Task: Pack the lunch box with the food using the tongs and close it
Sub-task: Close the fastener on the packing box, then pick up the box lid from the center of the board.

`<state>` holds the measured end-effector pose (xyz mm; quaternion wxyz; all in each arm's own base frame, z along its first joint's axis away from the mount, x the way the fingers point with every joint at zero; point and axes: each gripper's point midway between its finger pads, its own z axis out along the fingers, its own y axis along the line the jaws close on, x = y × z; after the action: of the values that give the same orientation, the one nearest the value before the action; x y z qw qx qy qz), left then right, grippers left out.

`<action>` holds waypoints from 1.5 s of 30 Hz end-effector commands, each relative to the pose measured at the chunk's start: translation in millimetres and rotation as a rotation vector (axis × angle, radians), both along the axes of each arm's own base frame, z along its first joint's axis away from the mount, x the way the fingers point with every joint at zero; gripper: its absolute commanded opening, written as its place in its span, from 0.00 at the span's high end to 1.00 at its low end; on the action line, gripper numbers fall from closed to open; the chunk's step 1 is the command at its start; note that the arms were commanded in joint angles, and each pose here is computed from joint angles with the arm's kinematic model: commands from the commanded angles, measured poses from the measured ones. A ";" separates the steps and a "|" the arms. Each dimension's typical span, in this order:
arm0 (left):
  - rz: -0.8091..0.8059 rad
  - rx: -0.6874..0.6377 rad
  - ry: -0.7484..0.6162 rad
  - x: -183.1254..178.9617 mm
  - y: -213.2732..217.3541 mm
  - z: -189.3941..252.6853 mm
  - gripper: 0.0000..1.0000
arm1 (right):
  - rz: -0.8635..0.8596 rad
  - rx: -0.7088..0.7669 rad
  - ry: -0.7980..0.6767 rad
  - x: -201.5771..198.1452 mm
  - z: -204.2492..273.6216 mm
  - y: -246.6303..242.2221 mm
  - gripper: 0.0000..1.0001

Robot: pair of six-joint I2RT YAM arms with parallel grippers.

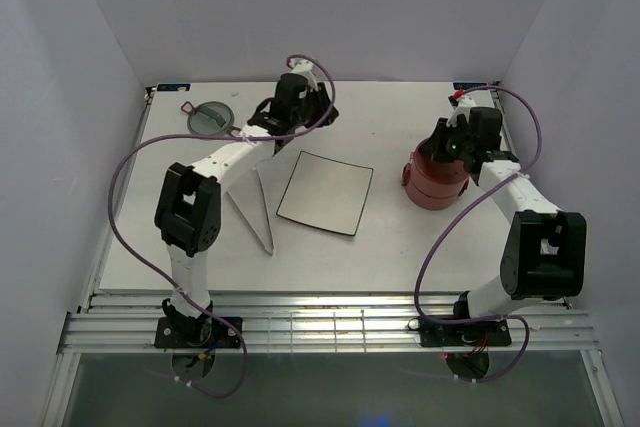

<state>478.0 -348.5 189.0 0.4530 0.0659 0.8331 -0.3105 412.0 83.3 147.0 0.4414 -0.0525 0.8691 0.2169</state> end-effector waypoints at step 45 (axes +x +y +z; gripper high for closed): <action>0.734 0.092 0.288 161.0 387.9 -140.6 0.33 | -0.082 0.008 0.008 -14.6 21.1 -9.5 0.58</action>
<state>636.9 42.1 56.2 0.4196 -0.2591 0.8664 -0.0787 389.9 74.6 162.8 0.4327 -0.0049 0.8779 0.2052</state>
